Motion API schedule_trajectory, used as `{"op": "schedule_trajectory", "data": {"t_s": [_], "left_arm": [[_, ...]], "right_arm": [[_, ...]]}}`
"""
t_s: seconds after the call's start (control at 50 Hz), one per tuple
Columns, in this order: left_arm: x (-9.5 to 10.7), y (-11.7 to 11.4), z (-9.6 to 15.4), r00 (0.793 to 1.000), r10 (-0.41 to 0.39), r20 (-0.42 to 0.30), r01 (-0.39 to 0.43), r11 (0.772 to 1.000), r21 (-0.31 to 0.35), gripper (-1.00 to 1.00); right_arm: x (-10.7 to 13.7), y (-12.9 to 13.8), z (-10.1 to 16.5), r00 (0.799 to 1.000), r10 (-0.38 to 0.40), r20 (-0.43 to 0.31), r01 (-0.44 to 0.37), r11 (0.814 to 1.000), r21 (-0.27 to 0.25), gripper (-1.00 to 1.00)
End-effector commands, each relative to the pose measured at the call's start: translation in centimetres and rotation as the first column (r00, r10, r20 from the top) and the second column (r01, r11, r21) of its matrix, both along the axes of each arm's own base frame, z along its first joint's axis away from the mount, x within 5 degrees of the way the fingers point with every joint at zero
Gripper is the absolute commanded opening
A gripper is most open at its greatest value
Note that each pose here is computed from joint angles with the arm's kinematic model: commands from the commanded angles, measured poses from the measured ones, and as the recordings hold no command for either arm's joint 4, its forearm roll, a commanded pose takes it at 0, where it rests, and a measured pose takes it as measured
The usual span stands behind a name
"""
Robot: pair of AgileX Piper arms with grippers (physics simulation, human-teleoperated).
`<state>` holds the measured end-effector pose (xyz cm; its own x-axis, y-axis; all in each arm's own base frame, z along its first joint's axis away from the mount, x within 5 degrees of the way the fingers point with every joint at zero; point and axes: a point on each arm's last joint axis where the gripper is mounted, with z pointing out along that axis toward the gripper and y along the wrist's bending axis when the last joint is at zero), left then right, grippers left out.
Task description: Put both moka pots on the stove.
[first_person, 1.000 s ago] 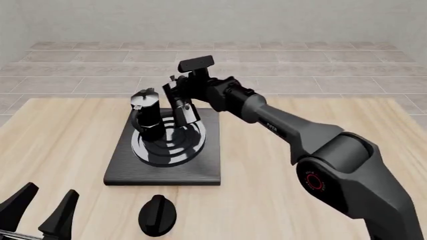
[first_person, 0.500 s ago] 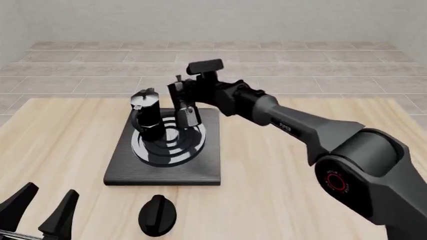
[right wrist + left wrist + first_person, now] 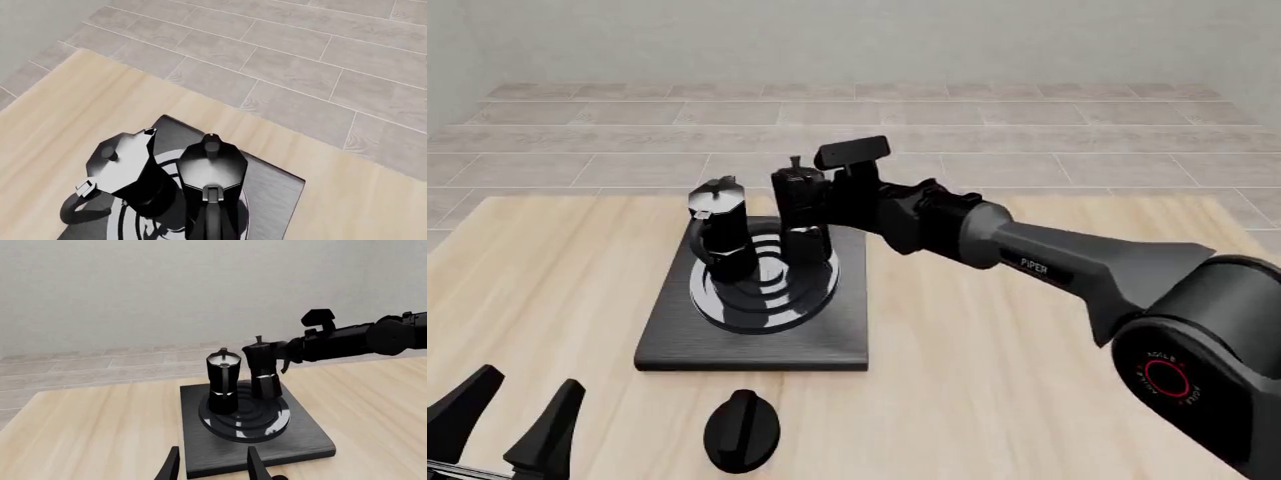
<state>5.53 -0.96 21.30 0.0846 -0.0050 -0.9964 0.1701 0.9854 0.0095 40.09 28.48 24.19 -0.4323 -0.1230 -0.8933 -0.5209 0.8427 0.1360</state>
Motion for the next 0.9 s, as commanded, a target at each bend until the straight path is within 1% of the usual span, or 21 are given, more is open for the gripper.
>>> {"op": "schedule_trajectory", "data": {"t_s": [0.02,0.14,0.18,0.32,0.34,0.68,0.9], "left_arm": [[0.0,0.0,0.0,1.000,0.003,0.001,-0.003,1.000,-0.002,1.00],[0.0,0.0,0.0,1.000,0.003,0.001,-0.003,1.000,-0.002,1.00],[0.0,0.0,0.0,1.000,0.003,0.002,-0.003,1.000,-0.002,1.00],[0.0,0.0,0.0,1.000,0.003,0.001,-0.003,1.000,-0.002,1.00],[0.0,0.0,0.0,1.000,0.003,0.002,-0.003,1.000,-0.002,1.00],[0.0,0.0,0.0,1.000,0.003,0.002,-0.003,1.000,-0.002,1.00],[0.0,0.0,0.0,1.000,0.003,0.001,-0.003,1.000,-0.002,1.00]], "right_arm": [[-1.3,-1.0,-5.0,0.995,0.003,-0.104,-0.013,0.995,-0.095,-1.00],[-1.5,-1.4,-5.4,0.994,0.002,-0.107,-0.013,0.994,-0.107,-1.00],[-1.6,-1.4,-5.8,0.993,0.003,-0.118,-0.016,0.993,-0.115,-1.00],[-1.8,-1.6,-6.3,0.992,0.001,-0.124,-0.016,0.993,-0.119,-1.00],[-1.9,-1.6,-6.3,0.992,0.002,-0.126,-0.017,0.993,-0.119,1.00],[-2.8,-2.3,-6.1,0.992,0.003,-0.127,-0.019,0.992,-0.124,1.00],[-4.2,-3.6,-4.4,0.994,0.002,-0.106,-0.014,0.993,-0.115,1.00]]}}
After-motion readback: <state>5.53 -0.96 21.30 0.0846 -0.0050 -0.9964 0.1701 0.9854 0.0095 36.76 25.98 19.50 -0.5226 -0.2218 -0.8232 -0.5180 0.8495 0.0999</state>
